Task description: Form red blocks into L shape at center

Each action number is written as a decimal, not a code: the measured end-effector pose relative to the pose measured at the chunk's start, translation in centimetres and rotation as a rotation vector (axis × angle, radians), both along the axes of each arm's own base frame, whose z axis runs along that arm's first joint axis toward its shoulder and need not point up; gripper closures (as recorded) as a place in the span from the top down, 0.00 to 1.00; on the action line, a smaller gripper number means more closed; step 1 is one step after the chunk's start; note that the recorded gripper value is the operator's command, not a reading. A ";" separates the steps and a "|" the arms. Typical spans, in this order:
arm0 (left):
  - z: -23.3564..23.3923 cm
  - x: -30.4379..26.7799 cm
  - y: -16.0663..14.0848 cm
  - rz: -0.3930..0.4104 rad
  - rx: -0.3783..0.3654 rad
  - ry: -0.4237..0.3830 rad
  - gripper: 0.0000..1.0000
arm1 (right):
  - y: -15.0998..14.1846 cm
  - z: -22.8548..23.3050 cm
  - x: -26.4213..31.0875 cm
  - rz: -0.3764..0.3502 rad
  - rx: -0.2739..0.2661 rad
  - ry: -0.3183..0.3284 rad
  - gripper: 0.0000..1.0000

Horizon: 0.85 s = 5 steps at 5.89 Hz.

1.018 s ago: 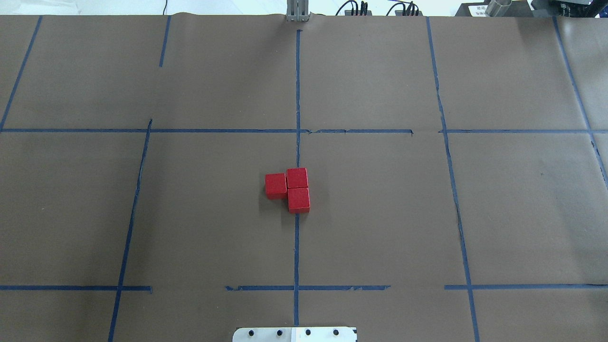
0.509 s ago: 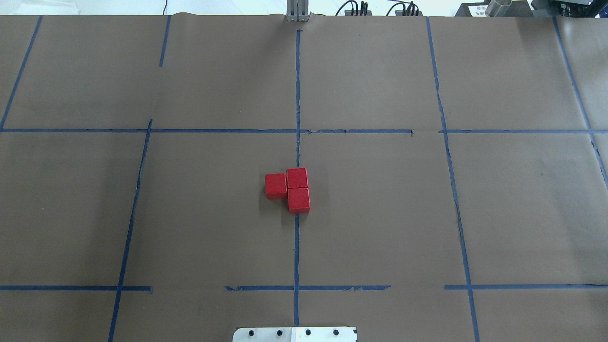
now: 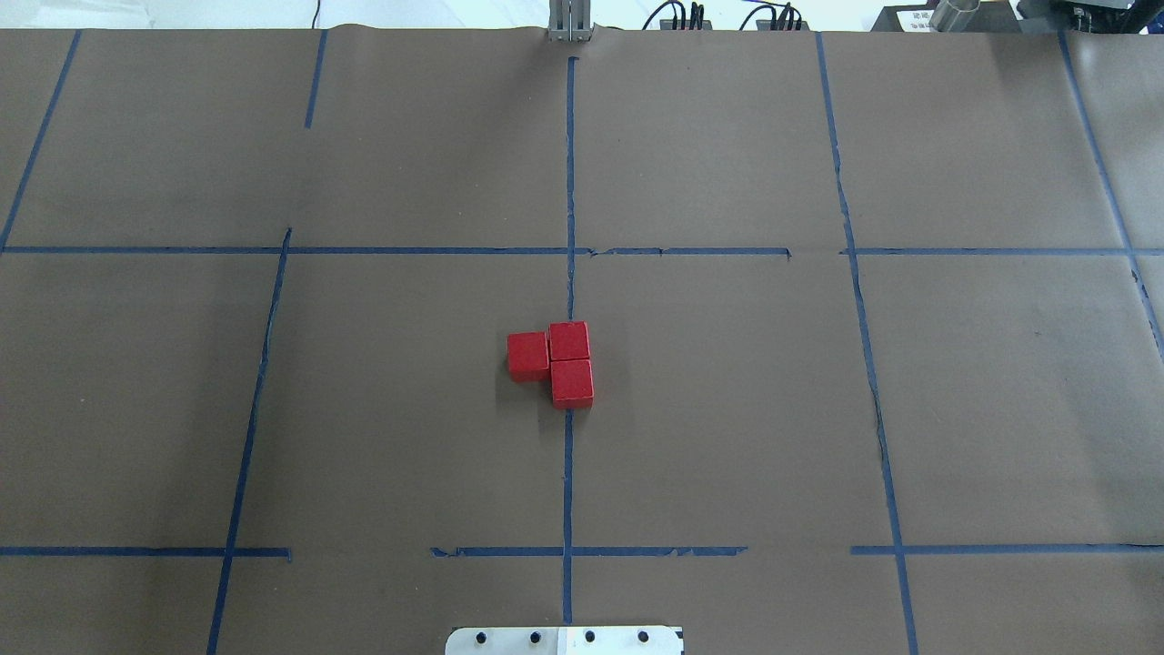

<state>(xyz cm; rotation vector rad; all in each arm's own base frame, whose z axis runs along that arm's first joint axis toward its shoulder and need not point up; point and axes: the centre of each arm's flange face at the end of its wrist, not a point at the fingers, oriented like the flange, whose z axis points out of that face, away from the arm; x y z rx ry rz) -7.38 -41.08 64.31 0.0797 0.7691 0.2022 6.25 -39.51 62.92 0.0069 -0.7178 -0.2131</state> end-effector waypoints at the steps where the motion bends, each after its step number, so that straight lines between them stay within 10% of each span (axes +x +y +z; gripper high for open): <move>1: -0.6 0.0 0.0 0.003 0.016 0.000 1.00 | 0.0 0.0 0.0 0.000 0.001 0.000 0.99; 5: -1.1 0.0 0.2 0.007 0.026 0.001 1.00 | 0.0 -0.1 0.0 0.001 0.002 0.000 0.99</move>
